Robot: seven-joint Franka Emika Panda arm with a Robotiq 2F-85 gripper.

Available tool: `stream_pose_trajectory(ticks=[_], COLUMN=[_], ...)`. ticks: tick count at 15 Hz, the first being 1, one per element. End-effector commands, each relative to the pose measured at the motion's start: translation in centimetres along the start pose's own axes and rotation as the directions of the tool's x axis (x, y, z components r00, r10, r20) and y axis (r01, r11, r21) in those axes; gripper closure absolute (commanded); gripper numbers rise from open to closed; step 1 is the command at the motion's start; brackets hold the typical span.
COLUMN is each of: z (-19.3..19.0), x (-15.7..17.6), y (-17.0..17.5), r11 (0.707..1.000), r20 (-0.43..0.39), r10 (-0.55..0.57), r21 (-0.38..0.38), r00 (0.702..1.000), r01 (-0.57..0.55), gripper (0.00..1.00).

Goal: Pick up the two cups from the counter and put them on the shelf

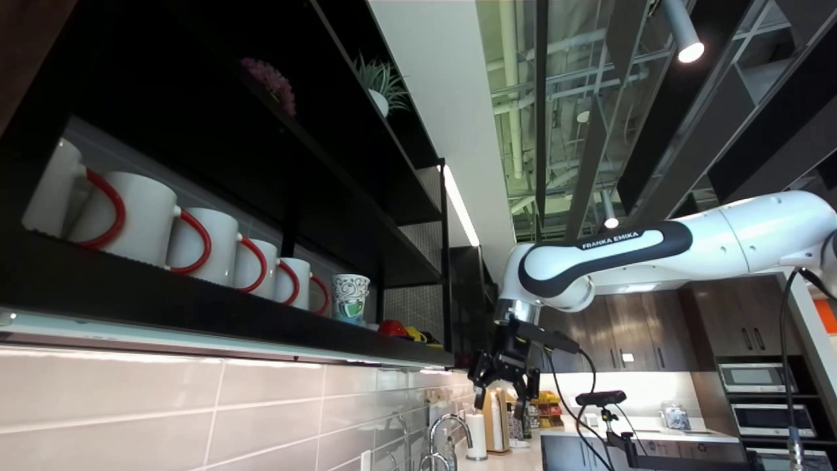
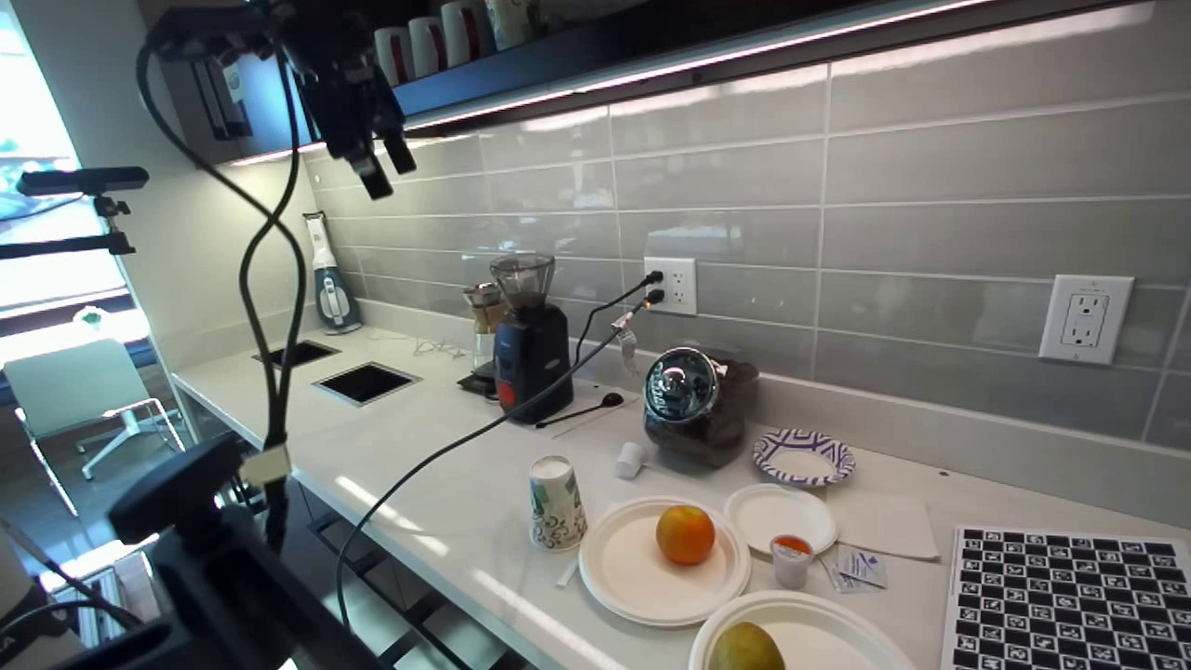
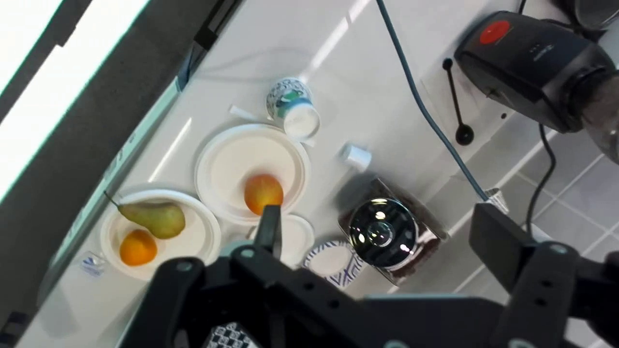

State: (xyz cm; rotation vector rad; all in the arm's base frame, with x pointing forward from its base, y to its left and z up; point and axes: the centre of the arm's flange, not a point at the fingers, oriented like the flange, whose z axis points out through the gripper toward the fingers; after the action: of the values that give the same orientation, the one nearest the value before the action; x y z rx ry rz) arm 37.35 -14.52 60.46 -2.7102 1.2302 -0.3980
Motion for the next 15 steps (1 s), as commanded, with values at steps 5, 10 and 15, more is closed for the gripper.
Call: stream_pose_trajectory(ticks=[5, 10, 15], z=[11.5, 13.2, 14.4], x=[0.5, 0.3, 1.5], y=[8.2, 9.1, 9.1], r11=[0.950, 0.929, 0.907], r20=[0.274, 0.332, 0.352], r10=[0.281, 0.338, 0.390], r21=[0.057, 0.034, 0.011], r00=[0.920, 0.881, 0.851], r01=[-0.307, -0.369, -0.420], gripper=[0.00, 0.00, 0.00])
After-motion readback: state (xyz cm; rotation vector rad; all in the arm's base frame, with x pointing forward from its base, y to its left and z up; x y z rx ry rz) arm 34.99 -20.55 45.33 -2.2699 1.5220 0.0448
